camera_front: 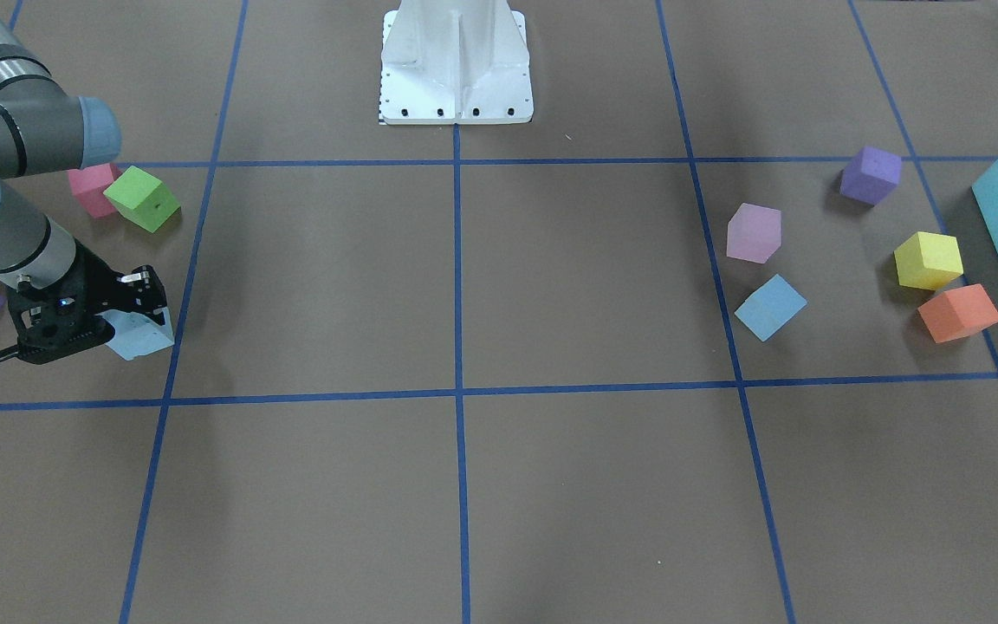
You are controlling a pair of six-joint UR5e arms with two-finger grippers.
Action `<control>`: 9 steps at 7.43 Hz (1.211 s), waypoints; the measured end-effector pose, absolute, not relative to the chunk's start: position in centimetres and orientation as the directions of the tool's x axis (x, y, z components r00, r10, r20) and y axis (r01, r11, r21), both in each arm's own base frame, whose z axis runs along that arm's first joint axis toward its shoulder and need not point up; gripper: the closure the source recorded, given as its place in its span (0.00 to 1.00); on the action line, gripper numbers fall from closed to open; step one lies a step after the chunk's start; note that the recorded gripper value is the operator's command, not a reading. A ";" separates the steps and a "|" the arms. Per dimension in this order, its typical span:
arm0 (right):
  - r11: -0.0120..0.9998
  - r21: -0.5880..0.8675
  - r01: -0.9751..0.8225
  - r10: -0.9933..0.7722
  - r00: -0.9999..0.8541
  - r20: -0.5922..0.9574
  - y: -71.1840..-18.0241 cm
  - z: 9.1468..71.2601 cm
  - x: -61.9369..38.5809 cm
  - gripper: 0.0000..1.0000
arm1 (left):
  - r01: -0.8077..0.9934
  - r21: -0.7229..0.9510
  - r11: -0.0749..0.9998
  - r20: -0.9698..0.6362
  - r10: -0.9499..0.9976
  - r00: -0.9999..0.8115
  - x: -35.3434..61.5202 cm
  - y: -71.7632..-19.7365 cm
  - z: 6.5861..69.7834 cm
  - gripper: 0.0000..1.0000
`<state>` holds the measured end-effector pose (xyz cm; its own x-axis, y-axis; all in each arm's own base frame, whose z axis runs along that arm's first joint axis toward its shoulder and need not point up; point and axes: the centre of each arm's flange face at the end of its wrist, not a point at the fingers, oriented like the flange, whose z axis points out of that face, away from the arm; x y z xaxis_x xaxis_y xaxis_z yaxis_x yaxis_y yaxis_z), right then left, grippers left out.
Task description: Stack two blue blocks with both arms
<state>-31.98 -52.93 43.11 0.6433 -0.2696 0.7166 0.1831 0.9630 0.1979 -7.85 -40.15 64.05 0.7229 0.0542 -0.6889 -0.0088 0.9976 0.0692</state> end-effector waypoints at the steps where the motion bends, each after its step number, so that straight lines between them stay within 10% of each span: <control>1: 0.978 0.157 0.139 -0.210 0.634 0.744 -52.8 39.7 -35.0 0.96 | -0.009 0.069 0.998 -0.689 0.054 0.723 -7.8 -40.1 64.1 0.02; 9: 0.996 -0.055 -0.066 0.085 0.701 0.708 -45.2 17.5 -62.4 0.90 | -0.013 0.073 0.997 -0.688 0.059 0.723 -7.9 -40.1 64.2 0.02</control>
